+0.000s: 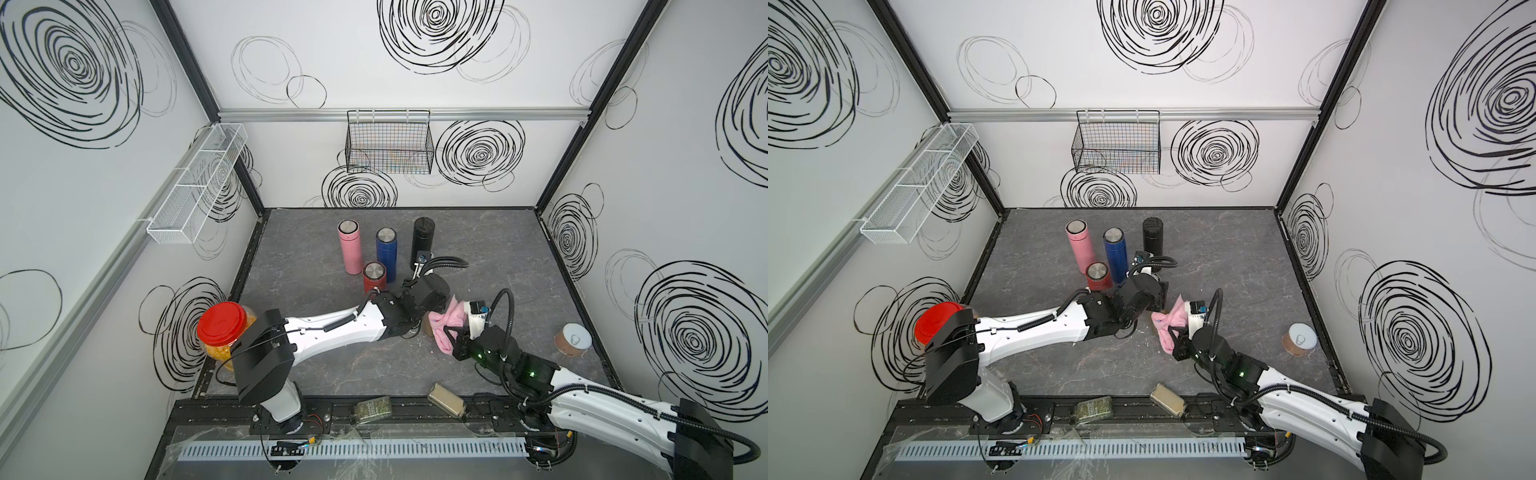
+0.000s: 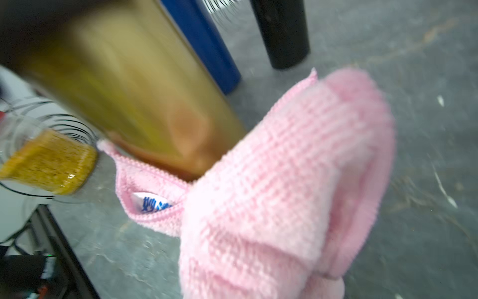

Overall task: Wipe the surface of the thermos
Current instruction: Wipe the dirt from the surface of the thermos.

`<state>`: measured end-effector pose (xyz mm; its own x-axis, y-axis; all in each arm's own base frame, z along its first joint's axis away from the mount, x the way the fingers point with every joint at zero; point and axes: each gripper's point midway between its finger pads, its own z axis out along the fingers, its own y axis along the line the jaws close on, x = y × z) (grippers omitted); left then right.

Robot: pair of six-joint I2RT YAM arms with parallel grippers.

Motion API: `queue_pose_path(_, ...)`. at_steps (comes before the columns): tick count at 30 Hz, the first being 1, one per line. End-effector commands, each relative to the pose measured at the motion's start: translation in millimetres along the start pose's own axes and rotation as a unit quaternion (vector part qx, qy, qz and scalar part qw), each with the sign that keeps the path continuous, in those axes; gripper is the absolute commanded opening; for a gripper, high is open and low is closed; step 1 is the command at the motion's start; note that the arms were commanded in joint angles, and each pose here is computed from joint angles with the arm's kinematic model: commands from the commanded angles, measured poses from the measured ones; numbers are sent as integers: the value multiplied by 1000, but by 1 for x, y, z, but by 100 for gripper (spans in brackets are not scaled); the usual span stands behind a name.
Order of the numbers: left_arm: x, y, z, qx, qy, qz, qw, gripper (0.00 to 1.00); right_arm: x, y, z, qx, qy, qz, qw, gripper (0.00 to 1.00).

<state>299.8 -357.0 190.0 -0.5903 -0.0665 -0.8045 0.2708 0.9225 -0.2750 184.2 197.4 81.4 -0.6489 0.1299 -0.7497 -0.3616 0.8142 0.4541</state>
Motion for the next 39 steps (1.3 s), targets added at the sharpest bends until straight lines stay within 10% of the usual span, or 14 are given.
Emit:
queue_pose_path(1, -28, -16, -17, 42, -42, -39, 997, 0, -1, -11, -4, 3, -31, 42, 999, 0)
queue_pose_path(10, -27, -14, -17, 41, -50, -49, 997, 0, -80, 83, -35, -152, -99, -35, 983, 0)
queue_pose_path(21, -39, -16, -26, 58, -69, -91, 992, 0, -9, 21, 23, -32, 1, 42, 999, 0)
queue_pose_path(32, -38, -18, -23, 67, -63, -122, 988, 0, -94, 102, 14, -101, -85, -31, 991, 0)
queue_pose_path(39, -37, -13, -24, 62, -62, -111, 990, 0, -28, 32, 43, -4, -19, 26, 999, 0)
